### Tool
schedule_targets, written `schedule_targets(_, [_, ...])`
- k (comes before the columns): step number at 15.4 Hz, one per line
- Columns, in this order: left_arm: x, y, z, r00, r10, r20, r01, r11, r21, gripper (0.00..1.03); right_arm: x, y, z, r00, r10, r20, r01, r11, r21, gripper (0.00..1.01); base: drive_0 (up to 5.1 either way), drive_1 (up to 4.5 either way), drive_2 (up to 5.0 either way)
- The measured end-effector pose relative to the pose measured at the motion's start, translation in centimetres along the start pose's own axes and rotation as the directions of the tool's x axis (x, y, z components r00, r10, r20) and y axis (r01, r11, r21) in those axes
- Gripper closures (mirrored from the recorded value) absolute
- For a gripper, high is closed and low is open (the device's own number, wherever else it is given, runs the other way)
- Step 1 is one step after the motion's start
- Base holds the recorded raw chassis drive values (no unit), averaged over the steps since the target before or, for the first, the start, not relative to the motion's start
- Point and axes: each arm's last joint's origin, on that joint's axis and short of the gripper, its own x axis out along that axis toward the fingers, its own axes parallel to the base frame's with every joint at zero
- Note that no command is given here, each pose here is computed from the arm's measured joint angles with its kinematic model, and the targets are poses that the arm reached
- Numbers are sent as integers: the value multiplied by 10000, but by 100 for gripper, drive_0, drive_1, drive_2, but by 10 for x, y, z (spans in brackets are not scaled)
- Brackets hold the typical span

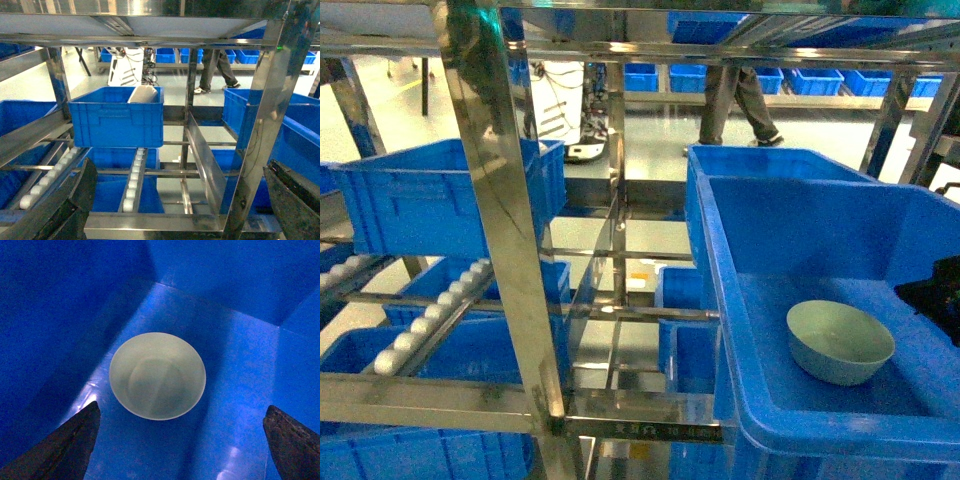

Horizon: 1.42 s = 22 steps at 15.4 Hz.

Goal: Place green bowl on second shelf with right arm

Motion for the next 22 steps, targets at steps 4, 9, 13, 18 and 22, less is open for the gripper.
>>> schedule_targets(4, [0,0,0,10000,0,-4,0,10000,0,5,-31,3,-6,9991,69,421,-72,10000,62,3,0,0,0])
schedule_targets(9, [0,0,0,10000,0,-4,0,10000,0,5,-102,35,2,9836,781,1627,-745,9968,-282,3,0,0,0])
schedule_targets(13, [0,0,0,10000,0,0,0,10000,0,5,-149,70,3,9608,1572,2285,-1417,9864,-831,3,0,0,0])
schedule_targets(18, [0,0,0,10000,0,-4,0,10000,0,5,-206,85,-18,9543,1361,2659,-1214,9901,-708,3,0,0,0])
schedule_targets(22, [0,0,0,10000,4,0,-4,10000,0,5,-213,82,-32,9617,874,2599,-734,9953,-633,3,0,0,0])
